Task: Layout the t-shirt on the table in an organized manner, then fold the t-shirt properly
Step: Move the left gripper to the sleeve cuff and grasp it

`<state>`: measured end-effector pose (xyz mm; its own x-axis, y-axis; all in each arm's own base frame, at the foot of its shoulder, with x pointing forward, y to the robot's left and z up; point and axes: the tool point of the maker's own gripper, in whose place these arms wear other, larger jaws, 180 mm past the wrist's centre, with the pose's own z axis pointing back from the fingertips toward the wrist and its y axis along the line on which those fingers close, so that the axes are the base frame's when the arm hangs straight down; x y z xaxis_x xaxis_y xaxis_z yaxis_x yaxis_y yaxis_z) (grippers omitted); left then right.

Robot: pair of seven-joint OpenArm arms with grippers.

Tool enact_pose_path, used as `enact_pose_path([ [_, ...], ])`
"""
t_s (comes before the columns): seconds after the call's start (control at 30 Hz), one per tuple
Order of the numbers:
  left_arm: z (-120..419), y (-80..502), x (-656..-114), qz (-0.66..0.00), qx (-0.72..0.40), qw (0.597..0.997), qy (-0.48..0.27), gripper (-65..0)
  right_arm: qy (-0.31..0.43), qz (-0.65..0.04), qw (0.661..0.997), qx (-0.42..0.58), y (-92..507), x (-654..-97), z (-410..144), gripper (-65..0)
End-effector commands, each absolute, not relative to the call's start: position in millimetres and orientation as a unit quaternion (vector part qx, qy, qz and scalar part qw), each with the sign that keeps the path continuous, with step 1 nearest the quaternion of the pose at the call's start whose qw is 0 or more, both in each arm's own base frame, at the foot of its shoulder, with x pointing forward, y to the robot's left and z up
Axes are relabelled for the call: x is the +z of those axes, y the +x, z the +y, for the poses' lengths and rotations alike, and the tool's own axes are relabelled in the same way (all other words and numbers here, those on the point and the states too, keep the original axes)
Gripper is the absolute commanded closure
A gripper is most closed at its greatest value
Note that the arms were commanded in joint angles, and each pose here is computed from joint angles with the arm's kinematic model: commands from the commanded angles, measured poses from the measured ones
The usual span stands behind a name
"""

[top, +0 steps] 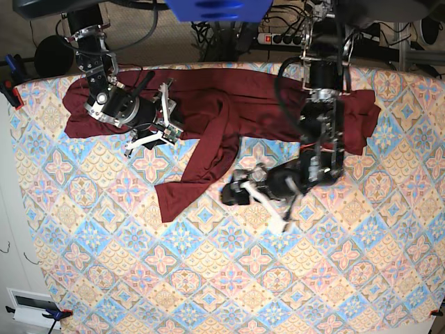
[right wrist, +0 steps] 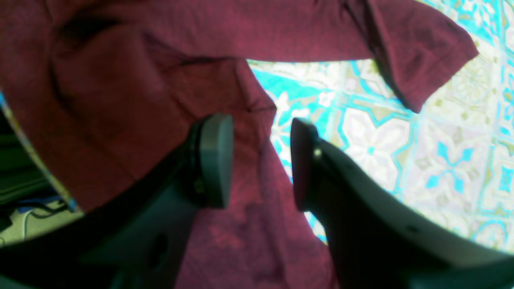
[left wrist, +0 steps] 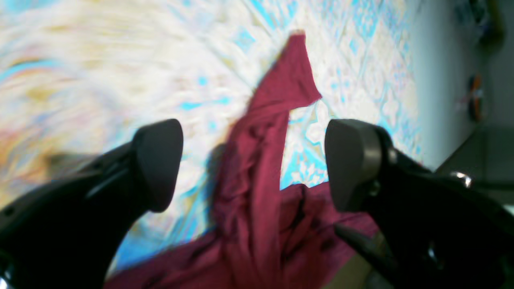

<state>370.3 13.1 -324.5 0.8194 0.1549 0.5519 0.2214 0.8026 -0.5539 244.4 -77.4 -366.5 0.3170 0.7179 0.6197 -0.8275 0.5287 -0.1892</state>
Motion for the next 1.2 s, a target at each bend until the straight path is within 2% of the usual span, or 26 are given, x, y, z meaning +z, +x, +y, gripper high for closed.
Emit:
enact_pose_path([
  [0.0,7.7,383.8,-313.6,-0.316,-0.035,0.898,-0.304,-54.6,0.071,-0.357,0.803,0.471,255.4,-354.0,-83.6,-23.2],
  [0.13,-20.8,390.9,-330.6,-0.294,-0.089,0.915,-0.261,-54.5,0.064,-0.372,0.812,0.446,264.2,-348.2,-91.2,-23.2],
  [0.27,-41.6,396.1,-337.1,-0.318,-0.143,0.913,-0.212,-54.5,0.058,-0.383,0.820,0.420,271.1,-343.6,-99.6,-23.2],
  [0.4,-59.3,389.5,-359.3,-0.299,-0.195,0.919,-0.169,-54.5,0.060,-0.379,0.824,0.416,267.3,-346.6,-100.6,-23.2],
  [0.6,-68.2,388.6,-386.9,-0.309,-0.239,0.912,-0.126,-54.5,0.060,-0.379,0.824,0.416,267.3,-346.6,-100.6,-23.2],
  [0.93,-76.9,394.1,-407.9,-0.335,-0.238,0.903,-0.126,-53.5,0.060,-0.380,0.824,0.416,267.8,-346.2,-100.6,-23.2],
  [1.0,-76.7,399.5,-406.5,-0.345,-0.237,0.899,-0.125,-48.5,0.060,-0.380,0.824,0.416,267.8,-346.2,-100.6,-23.2],
  [1.03,-76.6,400.4,-407.6,-0.346,-0.235,0.899,-0.126,-44.0,0.060,-0.380,0.824,0.416,267.8,-346.2,-100.6,-23.2],
  [1.07,-78.2,401.1,-408.2,-0.348,-0.234,0.899,-0.128,-38.2,0.060,-0.380,0.824,0.416,267.8,-346.2,-100.6,-23.2],
  [1.17,-88.2,403.7,-403.7,-0.363,-0.230,0.892,-0.139,-14.0,0.060,-0.380,0.824,0.416,267.8,-346.2,-100.6,-23.2],
])
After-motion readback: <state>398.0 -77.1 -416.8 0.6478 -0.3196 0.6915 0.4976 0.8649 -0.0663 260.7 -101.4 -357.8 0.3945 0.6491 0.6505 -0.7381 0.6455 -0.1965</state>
